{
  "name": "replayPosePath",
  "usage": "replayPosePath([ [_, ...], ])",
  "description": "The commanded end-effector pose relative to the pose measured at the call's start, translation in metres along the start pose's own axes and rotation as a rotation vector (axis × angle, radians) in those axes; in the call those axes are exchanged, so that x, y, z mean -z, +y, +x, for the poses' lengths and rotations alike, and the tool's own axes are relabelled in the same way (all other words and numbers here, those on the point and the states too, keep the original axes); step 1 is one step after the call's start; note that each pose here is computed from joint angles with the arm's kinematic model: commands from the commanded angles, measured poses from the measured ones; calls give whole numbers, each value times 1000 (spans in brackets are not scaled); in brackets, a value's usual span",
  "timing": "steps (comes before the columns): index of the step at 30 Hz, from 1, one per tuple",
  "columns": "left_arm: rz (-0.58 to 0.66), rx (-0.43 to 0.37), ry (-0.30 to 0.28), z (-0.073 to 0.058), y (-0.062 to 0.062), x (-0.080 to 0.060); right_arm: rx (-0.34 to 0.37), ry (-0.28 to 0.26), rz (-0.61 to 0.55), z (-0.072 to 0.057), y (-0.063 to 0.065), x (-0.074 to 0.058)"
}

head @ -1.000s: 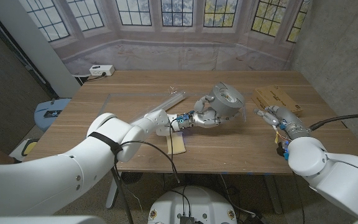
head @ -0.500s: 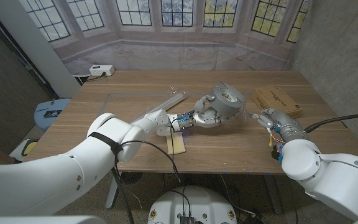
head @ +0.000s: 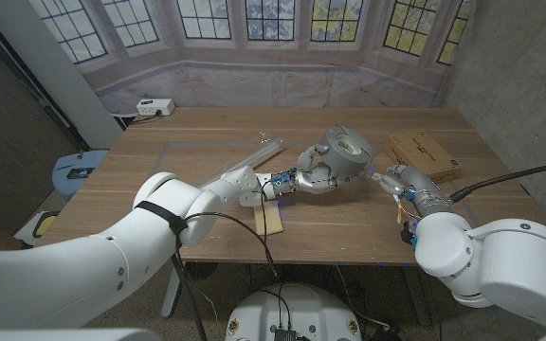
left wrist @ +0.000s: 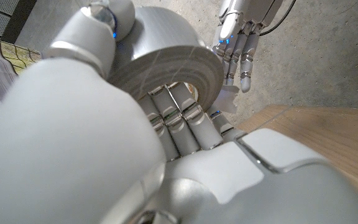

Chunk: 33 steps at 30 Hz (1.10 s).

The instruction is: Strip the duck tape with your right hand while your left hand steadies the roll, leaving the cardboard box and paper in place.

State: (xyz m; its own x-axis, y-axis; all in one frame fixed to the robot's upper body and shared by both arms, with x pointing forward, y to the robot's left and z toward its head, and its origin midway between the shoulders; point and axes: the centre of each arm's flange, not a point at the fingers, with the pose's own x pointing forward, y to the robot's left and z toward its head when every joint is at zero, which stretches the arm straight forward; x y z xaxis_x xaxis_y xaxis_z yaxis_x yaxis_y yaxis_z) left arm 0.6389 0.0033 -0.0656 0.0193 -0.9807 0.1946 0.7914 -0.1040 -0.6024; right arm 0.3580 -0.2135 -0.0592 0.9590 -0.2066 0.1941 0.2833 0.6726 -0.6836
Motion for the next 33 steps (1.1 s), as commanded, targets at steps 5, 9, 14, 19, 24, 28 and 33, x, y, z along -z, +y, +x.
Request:
replayPosePath([
  [5,-5,14,8,3,-2,2,-38,7,13,1,22,-6],
  [9,-7,23,15,4,-3,4,-35,15,10,4,25,-5],
  [14,-15,38,27,4,-3,7,-22,20,3,7,27,-4],
  [19,-19,54,39,4,-5,10,-10,27,-4,10,28,-1],
  [24,-22,69,51,4,-6,13,4,36,-16,12,29,3],
  [28,-27,79,61,5,-6,16,14,43,-19,12,28,6],
  [33,-35,90,73,5,-7,20,29,41,-30,11,28,8],
])
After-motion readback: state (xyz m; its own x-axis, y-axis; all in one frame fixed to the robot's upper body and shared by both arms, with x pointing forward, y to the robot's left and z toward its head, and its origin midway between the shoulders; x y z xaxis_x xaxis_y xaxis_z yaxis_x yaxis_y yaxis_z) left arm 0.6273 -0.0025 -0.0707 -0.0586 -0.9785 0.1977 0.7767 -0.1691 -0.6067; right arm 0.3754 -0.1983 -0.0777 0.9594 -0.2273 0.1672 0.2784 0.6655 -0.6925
